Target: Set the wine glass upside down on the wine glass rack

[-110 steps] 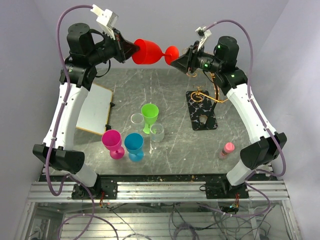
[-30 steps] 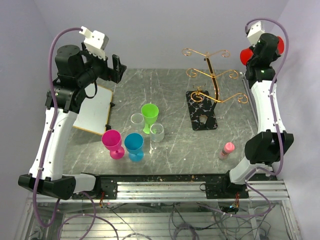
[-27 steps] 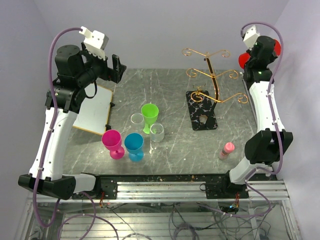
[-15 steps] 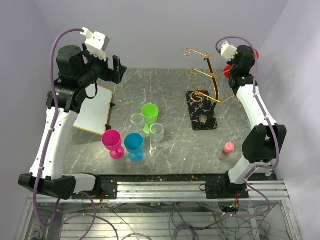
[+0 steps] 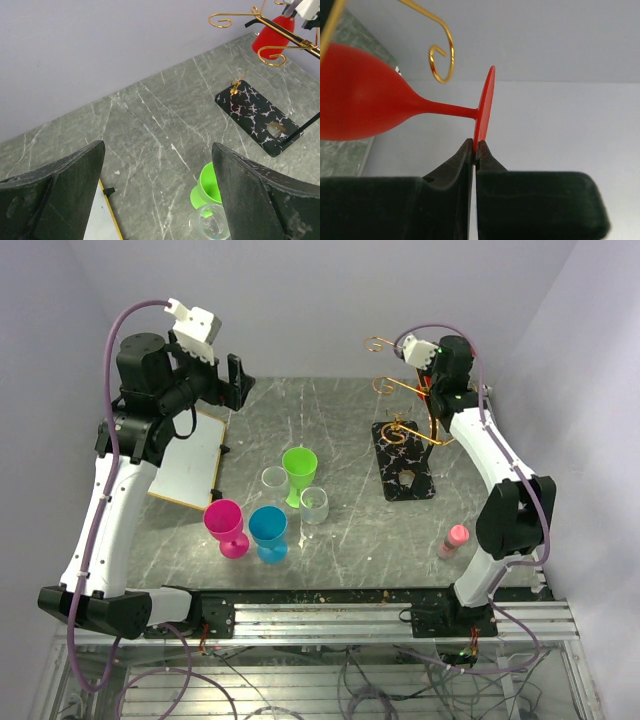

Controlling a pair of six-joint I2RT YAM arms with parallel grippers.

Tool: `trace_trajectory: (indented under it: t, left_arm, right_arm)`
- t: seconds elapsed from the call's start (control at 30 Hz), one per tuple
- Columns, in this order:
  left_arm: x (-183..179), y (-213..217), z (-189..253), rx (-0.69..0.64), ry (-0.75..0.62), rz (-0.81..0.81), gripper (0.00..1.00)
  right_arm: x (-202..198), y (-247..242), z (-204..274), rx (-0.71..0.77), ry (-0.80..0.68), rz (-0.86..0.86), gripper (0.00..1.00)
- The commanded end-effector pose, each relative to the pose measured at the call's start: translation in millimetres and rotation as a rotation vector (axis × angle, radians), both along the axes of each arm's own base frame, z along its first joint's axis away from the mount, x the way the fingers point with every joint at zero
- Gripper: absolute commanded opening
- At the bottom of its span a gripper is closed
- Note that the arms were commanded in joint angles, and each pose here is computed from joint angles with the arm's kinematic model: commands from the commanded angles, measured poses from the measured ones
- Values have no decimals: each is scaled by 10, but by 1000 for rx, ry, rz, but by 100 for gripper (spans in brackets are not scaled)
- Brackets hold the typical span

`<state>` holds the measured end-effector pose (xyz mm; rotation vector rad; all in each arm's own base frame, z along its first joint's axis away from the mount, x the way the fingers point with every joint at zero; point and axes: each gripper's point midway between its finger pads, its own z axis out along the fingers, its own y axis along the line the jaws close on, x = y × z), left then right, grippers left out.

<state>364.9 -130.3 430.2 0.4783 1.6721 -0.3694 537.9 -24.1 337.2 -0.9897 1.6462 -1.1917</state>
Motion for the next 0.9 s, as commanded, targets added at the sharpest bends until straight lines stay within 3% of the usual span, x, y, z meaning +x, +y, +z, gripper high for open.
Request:
trace_trajectory:
  t: [0.0, 0.87]
  left_arm:
    - [4, -28, -1, -7, -5, -26, 98]
    - [57, -96, -114, -13, 17, -57, 99]
  right_arm:
    - [113, 160, 79, -24, -37, 35, 0]
    - [570, 332, -44, 42, -99, 38, 0]
